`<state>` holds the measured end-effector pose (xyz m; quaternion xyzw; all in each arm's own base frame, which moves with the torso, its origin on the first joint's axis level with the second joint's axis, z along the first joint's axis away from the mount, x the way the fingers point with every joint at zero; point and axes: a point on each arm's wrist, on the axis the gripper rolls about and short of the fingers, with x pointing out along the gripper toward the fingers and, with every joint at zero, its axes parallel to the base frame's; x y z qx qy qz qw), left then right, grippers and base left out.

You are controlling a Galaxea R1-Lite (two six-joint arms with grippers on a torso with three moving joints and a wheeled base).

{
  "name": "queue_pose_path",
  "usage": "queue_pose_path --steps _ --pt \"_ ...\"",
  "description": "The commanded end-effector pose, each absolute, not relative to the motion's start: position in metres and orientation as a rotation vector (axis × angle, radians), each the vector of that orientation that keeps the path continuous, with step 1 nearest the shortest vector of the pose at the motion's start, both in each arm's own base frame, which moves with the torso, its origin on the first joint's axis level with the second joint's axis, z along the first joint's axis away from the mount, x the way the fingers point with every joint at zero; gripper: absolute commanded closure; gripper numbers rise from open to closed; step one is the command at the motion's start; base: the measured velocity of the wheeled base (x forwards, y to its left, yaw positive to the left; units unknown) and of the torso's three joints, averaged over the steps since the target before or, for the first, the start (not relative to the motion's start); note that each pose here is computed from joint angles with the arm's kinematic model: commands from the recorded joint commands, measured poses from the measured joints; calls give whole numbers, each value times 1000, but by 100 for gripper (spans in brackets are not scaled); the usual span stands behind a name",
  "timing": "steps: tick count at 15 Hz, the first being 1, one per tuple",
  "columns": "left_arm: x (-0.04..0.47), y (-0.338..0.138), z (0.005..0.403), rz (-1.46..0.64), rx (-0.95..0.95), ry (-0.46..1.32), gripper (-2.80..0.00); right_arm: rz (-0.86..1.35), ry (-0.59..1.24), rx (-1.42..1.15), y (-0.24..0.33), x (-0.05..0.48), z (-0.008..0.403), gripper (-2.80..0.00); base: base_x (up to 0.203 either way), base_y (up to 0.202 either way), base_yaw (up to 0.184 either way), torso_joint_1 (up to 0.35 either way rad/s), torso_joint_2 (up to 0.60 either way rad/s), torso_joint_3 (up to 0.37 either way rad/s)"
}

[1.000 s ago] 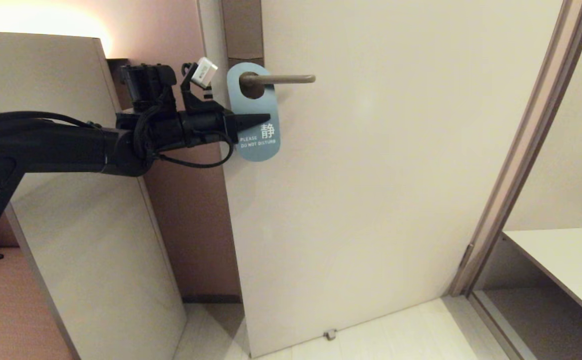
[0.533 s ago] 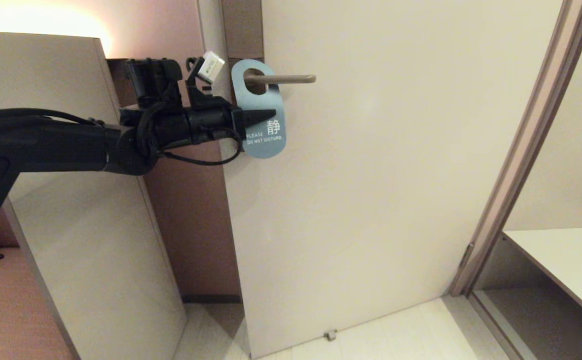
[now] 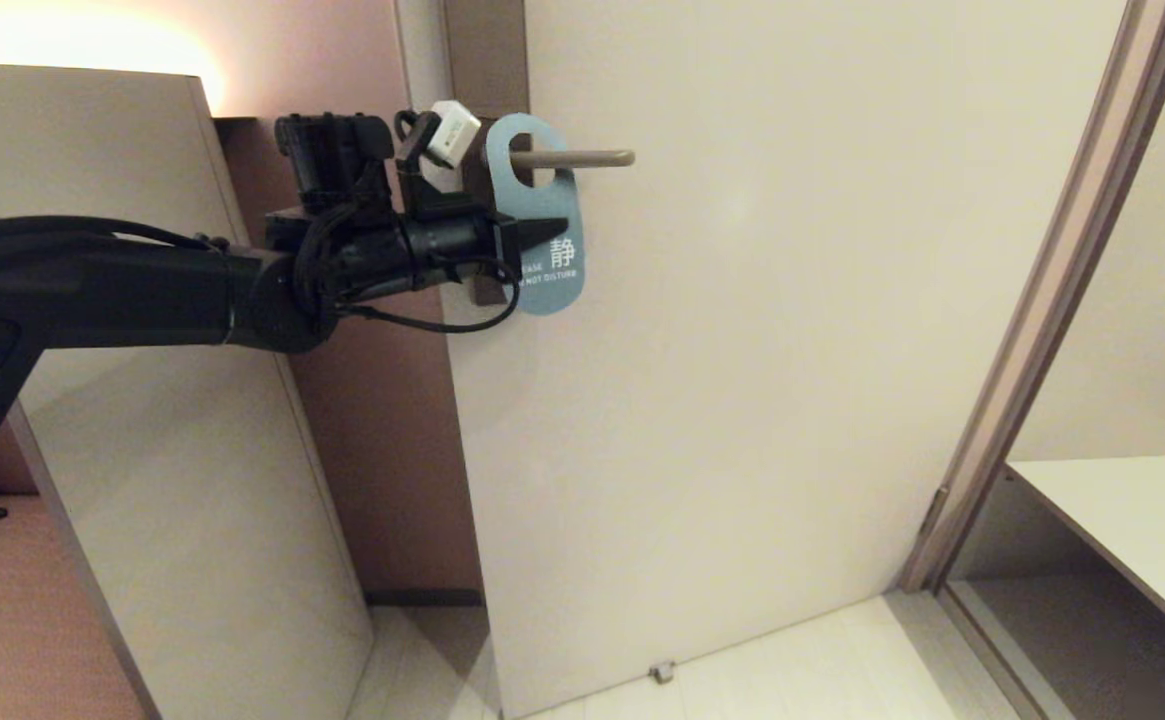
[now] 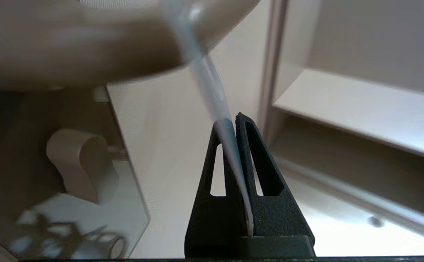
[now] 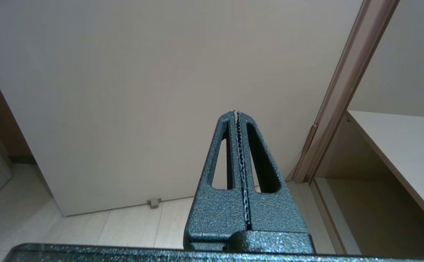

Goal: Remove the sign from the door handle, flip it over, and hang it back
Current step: Take down the sign

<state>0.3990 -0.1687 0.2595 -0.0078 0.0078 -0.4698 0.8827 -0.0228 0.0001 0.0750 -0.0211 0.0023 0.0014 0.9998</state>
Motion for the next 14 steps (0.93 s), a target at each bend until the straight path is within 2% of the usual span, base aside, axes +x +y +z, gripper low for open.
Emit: queue_pose_path --steps 1,14 --pt "396 -170 260 -963 20 23 0 3 5 -43 0 -23 75 0 0 0 0 0 0 0" --pt "384 -205 267 -707 79 53 0 3 5 -43 0 -23 75 0 0 0 0 0 0 0"
